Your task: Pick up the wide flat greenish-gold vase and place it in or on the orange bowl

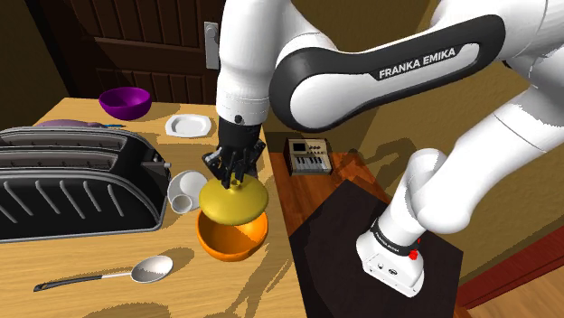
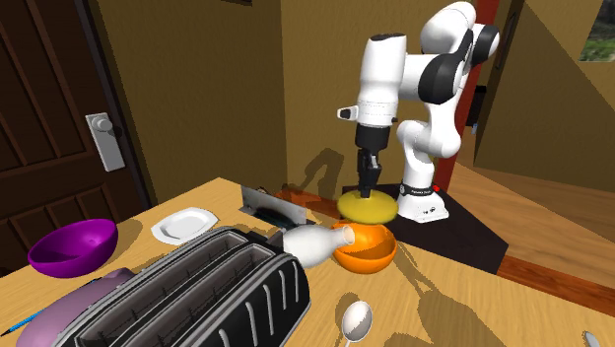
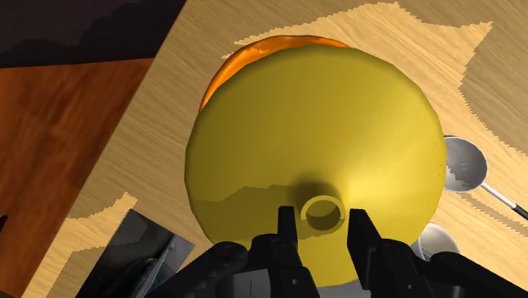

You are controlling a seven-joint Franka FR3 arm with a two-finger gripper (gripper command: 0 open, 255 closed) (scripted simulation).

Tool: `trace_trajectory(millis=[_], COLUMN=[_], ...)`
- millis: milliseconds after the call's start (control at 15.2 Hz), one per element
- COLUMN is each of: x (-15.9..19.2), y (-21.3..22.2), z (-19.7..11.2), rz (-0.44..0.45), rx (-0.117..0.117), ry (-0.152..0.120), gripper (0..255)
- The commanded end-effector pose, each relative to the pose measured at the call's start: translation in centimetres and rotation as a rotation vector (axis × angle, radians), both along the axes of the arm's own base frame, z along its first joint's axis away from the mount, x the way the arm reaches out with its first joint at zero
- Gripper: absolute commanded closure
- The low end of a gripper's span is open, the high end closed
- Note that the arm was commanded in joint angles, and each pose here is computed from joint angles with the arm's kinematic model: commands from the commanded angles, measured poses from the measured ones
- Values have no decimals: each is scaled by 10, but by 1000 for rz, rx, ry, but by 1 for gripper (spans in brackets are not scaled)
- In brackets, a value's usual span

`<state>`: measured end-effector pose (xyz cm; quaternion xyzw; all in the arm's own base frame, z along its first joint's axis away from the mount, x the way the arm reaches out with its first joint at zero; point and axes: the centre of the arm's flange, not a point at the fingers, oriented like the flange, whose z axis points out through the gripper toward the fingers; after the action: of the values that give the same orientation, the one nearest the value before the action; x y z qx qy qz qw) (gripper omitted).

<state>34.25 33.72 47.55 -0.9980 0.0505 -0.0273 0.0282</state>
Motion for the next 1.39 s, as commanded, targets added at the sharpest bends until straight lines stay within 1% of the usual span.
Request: trace_trajectory(millis=[0,726,1254,1320], x=[1,1,1,1], y=[0,0,0,0], z=[-11,-72,-72,-72], rz=[0,0,0,0], rx=[1,1,1,1], ry=[-1,-1,-1,-1], gripper=[255,255,255,0])
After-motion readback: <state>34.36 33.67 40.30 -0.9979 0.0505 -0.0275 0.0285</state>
